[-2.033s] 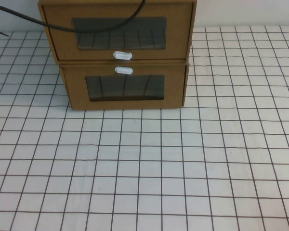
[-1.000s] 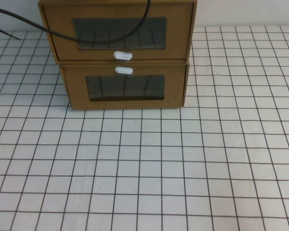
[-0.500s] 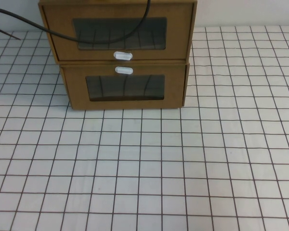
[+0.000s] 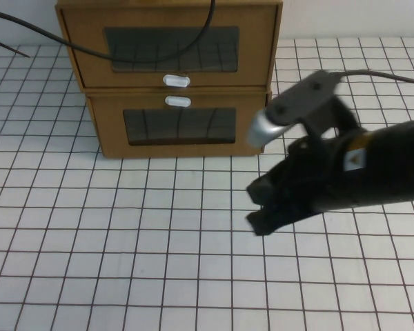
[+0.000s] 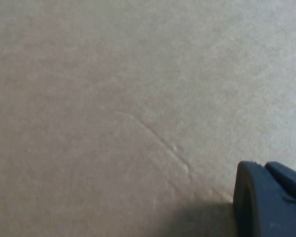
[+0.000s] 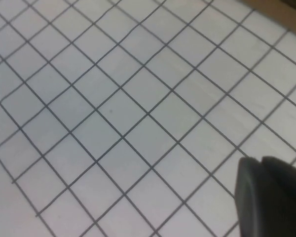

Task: Open the shoe box
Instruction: 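Pull the top drawer of the cardboard box fully open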

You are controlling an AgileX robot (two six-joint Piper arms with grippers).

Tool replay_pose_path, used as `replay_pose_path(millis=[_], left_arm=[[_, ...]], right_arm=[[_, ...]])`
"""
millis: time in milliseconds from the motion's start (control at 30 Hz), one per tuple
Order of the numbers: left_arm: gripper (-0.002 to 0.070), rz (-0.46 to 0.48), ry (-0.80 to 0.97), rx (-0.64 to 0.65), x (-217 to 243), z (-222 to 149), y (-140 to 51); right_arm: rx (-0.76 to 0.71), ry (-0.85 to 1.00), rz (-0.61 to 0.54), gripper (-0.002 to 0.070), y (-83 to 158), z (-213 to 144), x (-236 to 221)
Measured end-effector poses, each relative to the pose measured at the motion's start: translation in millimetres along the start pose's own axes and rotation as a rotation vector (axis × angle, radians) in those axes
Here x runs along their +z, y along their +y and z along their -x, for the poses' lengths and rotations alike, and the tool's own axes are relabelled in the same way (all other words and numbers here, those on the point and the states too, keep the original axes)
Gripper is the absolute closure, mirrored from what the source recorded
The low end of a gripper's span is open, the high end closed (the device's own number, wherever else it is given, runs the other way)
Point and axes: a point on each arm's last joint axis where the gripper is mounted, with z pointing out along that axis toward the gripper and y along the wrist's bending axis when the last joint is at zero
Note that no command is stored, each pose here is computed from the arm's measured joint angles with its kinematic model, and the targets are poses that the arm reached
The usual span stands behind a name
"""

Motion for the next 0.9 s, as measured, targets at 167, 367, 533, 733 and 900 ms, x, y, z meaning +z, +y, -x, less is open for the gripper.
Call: replay_pose_path(millis=[167,367,533,733,900], left_arm=[[0.0677,0.0,0.0,0.0,0,0,0.0],[0.0677,0.0,0.001,0.0,0,0,0.0],[0.0677,-0.002,0.003,0.0,0,0,-0.2],[0.0677,-0.002,0.003,0.0,0,0,-0.2],[0.0677,-0.002,0.003,0.0,0,0,-0.2]], right_arm=[[-0.248,0.046,-0.103,0.0689,31,27,46],[-0.526,0.057,-0.273,0.068,47,41,88],[-0.665,0.015,-0.373,0.0562,43,48,105],[-0.762,-0.121,-0.486,0.0338,39,61,113],[-0.866,-0.219,-0.597,0.0307,37,69,125]])
